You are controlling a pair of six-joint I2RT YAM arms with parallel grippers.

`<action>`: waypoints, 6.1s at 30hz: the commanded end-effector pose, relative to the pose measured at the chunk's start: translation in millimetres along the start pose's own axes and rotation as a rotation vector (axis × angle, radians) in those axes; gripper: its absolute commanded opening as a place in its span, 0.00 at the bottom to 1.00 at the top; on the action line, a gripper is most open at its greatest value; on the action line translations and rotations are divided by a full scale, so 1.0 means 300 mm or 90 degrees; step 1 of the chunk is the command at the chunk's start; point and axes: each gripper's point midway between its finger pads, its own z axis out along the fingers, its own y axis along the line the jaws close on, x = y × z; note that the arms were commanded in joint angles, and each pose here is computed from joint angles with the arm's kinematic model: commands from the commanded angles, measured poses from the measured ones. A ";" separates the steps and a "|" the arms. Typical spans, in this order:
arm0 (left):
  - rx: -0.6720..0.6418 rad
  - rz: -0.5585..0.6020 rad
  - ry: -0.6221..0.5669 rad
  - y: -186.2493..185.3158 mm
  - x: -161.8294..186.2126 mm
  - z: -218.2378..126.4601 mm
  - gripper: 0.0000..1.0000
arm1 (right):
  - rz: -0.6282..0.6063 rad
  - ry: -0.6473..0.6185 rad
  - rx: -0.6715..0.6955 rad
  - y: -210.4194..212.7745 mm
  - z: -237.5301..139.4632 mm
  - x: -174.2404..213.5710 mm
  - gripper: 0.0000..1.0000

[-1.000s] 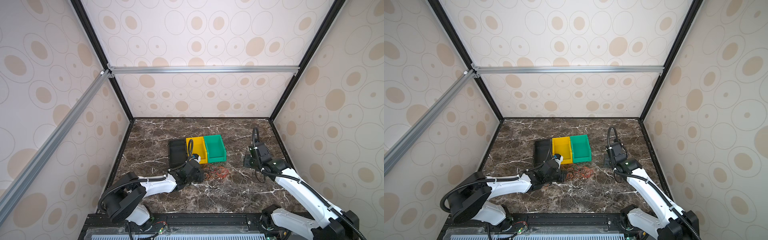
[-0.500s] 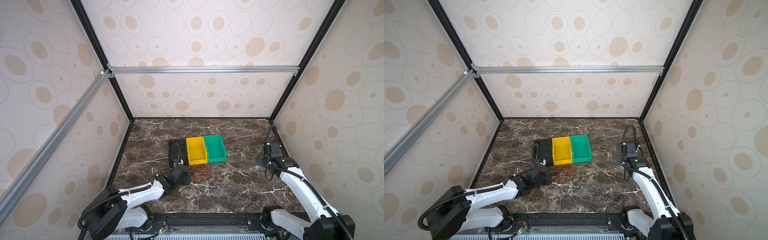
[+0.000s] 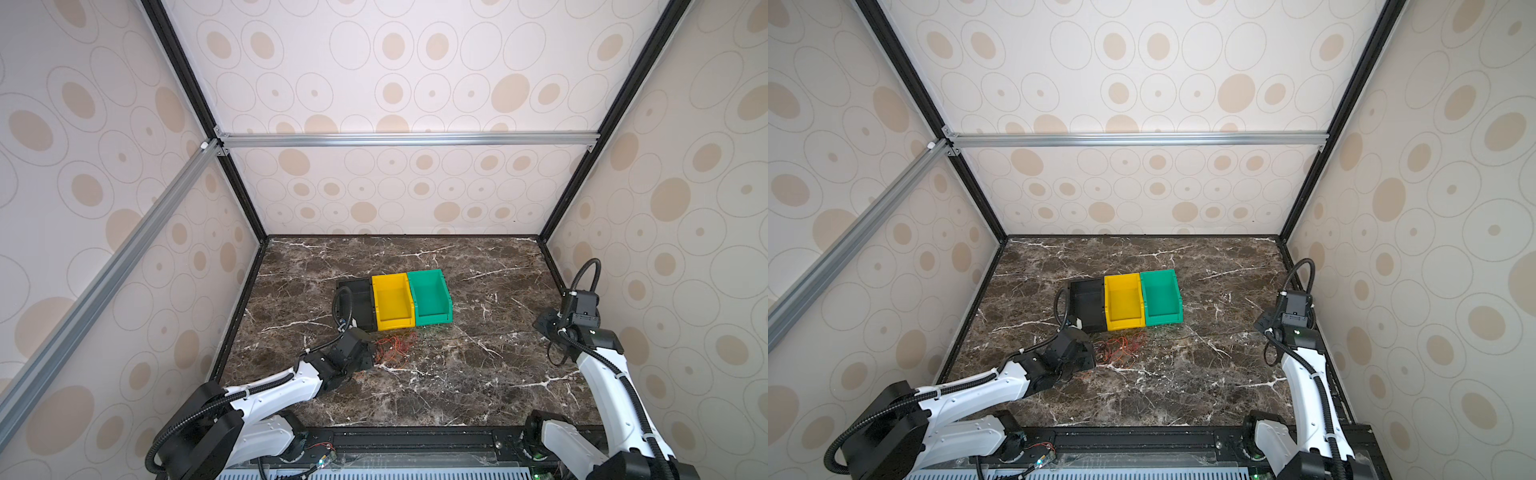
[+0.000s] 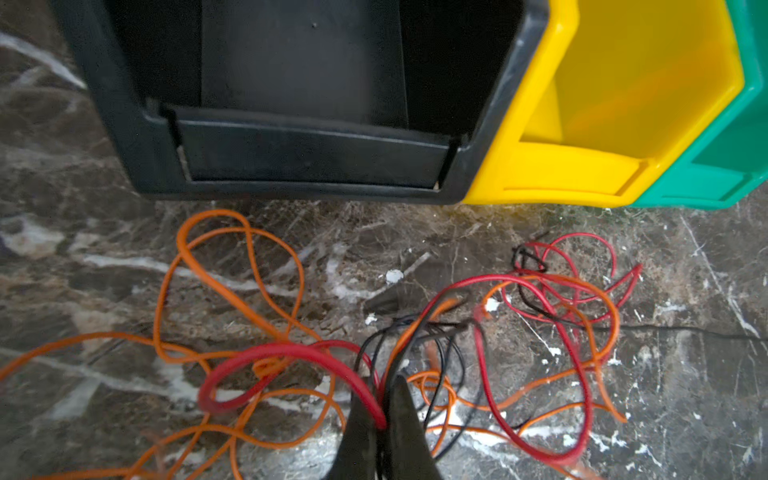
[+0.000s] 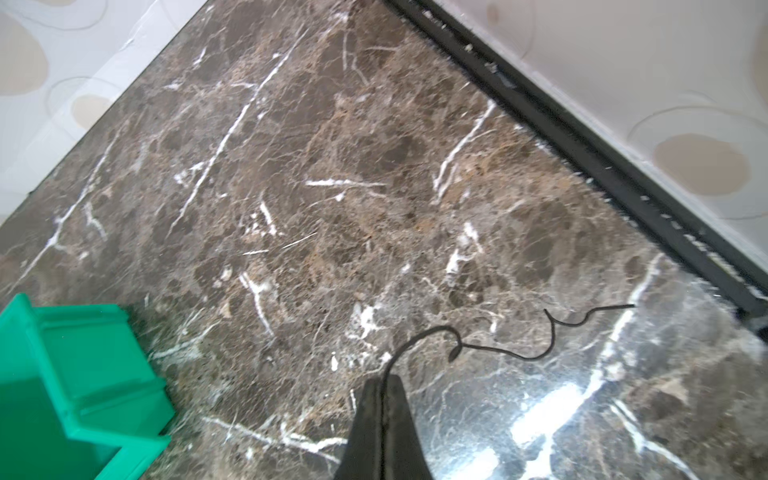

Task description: Untangle the cables

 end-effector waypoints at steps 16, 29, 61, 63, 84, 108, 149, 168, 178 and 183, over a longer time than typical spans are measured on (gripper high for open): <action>0.068 0.162 0.034 -0.286 -0.061 0.007 0.74 | -0.093 0.191 -0.110 0.129 0.085 0.288 0.39; 0.033 0.188 0.104 -0.265 0.083 0.191 0.62 | -0.169 0.270 -0.246 0.360 0.015 0.486 0.58; 0.224 0.017 -0.052 -0.421 -0.103 -0.033 0.00 | -0.119 0.474 -0.373 0.666 0.030 0.895 0.71; 0.235 0.015 -0.053 -0.430 -0.105 -0.037 0.00 | -0.109 0.485 -0.364 0.661 0.047 0.920 0.71; 0.294 0.034 -0.071 -0.487 -0.148 -0.109 0.00 | -0.248 0.418 -0.419 0.668 -0.009 0.921 0.42; 0.297 0.055 -0.049 -0.487 -0.140 -0.109 0.00 | -0.592 0.273 -0.542 0.668 -0.097 0.931 0.36; 0.205 -0.004 -0.036 -0.266 -0.047 -0.033 0.26 | -0.322 0.142 -0.250 0.514 0.052 0.545 0.00; 0.351 0.115 0.069 -0.528 0.050 0.085 0.75 | -0.340 0.199 -0.412 0.649 -0.122 0.558 0.00; 0.288 0.101 0.079 -0.491 0.072 0.192 0.16 | -0.338 0.156 -0.426 0.668 -0.211 0.489 0.00; 0.232 0.073 0.050 -0.383 0.056 0.155 0.03 | -0.303 0.037 -0.351 0.609 -0.246 0.303 0.00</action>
